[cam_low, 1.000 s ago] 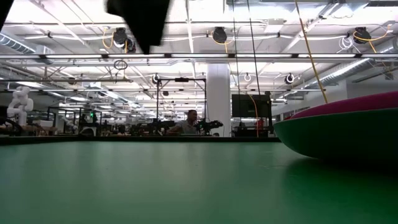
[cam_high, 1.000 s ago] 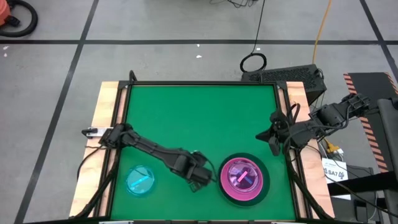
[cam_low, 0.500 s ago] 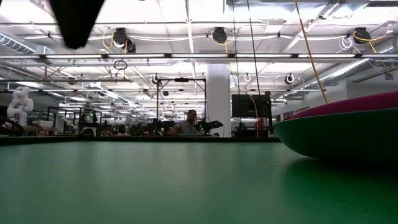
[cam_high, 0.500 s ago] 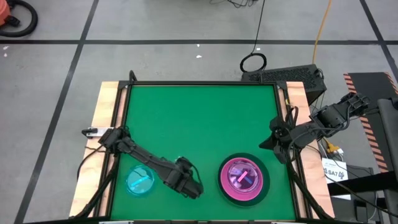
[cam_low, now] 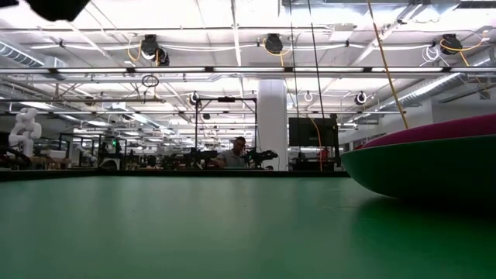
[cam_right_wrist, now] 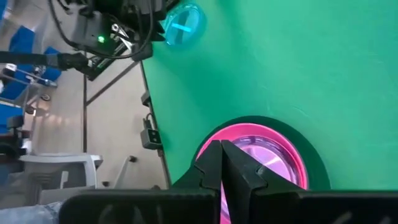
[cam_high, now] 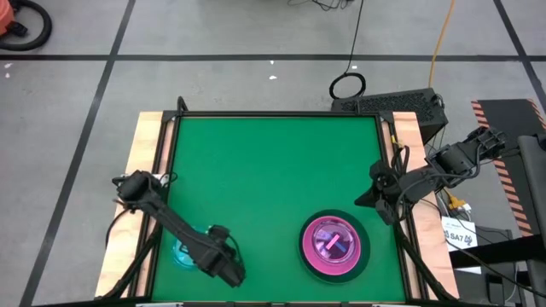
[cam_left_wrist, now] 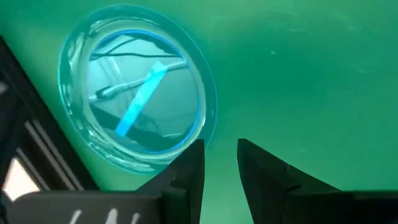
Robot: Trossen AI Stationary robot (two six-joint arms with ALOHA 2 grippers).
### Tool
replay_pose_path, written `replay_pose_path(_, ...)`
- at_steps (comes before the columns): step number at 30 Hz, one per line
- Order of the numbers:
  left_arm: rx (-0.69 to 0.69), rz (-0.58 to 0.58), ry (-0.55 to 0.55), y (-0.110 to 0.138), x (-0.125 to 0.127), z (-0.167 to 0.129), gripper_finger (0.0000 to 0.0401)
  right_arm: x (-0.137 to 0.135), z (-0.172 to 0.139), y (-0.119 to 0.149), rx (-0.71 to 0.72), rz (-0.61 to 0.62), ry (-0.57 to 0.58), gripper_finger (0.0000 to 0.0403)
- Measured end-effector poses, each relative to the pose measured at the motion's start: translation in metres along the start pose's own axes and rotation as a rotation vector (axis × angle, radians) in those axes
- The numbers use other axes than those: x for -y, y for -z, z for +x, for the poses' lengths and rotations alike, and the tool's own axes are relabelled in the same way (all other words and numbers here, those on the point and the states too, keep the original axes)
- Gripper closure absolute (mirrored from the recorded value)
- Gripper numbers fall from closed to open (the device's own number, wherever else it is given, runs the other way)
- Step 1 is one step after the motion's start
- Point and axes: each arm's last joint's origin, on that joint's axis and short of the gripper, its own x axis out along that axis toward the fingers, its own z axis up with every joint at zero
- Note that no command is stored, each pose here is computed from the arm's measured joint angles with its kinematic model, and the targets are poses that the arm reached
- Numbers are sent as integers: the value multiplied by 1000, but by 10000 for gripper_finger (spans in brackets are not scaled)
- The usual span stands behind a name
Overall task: Stack plastic plates
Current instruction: Stack the blue plate on top of pink plate
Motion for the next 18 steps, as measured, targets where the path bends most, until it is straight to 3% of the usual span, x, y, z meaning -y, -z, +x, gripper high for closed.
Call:
replay_pose_path(4,2,-25,22,4,1,19,299,-3,0,-3,44,8,-14,403)
replay_pose_path(7,-18,-17,98,5,8,34,299,-4,0,-5,77,15,-24,403)
replay_pose_path(14,86,-104,-57,3,-8,40,299,-8,0,-7,99,45,-61,403)
replay_pose_path(18,96,-97,-20,2,-6,48,299,-8,0,-7,99,52,-62,403)
